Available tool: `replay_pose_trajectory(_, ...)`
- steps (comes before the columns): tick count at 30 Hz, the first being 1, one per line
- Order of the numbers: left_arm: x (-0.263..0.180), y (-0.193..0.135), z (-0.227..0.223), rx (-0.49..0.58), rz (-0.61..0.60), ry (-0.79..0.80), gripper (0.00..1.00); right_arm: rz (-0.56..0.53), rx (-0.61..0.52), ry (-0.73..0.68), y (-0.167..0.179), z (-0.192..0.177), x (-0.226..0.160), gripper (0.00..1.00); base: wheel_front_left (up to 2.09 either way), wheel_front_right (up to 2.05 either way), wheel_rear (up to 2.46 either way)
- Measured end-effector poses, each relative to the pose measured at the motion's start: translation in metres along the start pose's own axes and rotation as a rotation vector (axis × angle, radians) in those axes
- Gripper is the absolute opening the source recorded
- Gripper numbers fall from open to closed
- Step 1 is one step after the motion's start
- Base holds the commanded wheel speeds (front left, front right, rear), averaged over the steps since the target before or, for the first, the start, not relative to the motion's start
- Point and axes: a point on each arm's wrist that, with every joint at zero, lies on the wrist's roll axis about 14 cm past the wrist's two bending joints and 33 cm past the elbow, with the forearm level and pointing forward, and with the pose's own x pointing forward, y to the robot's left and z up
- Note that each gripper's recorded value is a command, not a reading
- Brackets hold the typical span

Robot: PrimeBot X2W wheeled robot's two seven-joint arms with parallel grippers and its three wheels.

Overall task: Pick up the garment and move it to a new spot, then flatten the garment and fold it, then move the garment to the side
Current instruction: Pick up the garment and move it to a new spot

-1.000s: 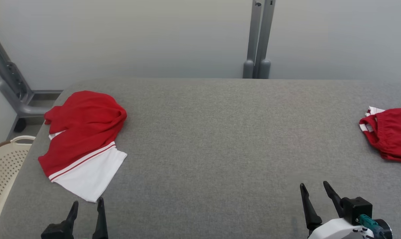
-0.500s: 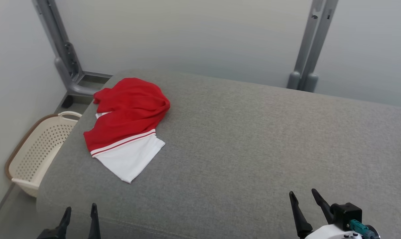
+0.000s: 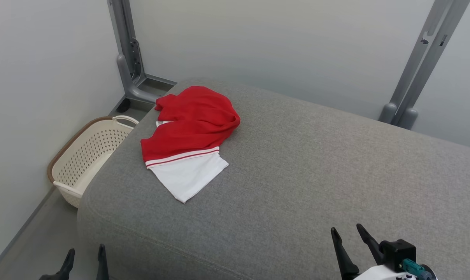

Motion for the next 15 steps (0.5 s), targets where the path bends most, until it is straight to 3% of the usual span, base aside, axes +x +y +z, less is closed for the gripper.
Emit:
replay_pose_trajectory(8, 0.002, -0.013, -0.008, 0.045, -0.069, 0.037, 1.00, 0.000, 0.002, 0.003, 0.000, -0.001, 0.000, 1.00, 0.00, 0.00, 0.00)
replay_pose_trajectory(15, 0.046, -0.042, 0.008, 0.130, -0.171, 0.109, 1.00, -0.008, -0.015, 0.004, -0.005, -0.003, 0.000, 1.00, 0.00, 0.00, 0.00)
